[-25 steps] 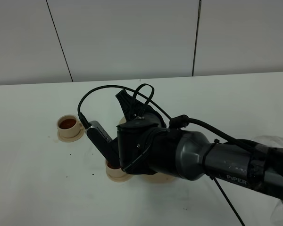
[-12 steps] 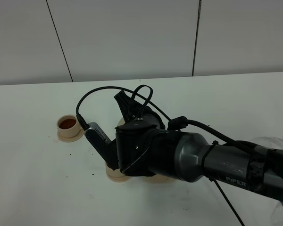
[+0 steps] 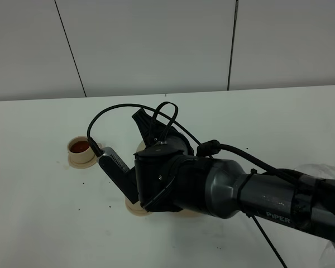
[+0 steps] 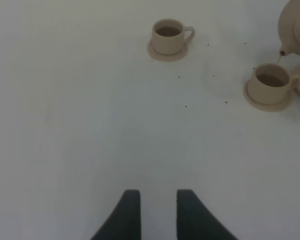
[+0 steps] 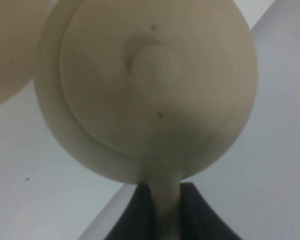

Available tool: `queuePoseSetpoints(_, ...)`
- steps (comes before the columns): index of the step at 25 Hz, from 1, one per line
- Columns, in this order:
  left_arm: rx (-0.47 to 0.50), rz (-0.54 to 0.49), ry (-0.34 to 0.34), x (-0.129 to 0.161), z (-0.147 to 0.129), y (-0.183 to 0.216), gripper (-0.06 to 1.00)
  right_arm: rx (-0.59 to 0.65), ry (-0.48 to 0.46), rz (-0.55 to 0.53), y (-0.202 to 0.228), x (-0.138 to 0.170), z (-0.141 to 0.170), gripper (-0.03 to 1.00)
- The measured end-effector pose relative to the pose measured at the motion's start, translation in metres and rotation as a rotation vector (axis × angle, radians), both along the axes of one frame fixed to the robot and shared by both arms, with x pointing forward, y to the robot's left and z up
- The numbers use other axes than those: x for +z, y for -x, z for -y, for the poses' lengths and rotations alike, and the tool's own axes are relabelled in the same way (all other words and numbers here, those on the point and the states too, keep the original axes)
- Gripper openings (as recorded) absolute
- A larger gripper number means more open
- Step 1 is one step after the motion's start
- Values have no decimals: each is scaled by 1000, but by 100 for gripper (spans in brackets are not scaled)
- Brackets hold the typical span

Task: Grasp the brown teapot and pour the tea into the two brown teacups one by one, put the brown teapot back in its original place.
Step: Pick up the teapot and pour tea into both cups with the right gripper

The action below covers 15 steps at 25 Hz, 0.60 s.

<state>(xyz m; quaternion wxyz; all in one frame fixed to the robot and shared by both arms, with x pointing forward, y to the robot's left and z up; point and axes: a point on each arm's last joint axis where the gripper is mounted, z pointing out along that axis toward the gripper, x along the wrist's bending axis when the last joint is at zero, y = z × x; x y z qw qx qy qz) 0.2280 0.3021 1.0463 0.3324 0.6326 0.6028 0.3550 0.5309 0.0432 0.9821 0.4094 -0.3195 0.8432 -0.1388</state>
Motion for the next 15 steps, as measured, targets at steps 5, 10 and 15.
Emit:
queuePoseSetpoints(5,0,0,0,0,0,0,25,8,11,15,-1,1,0,9)
queuePoseSetpoints(10,0,0,0,0,0,0,25,11,17,24,-1,2,0,9)
queuePoseSetpoints(15,0,0,0,0,0,0,25,11,20,26,-1,2,0,9)
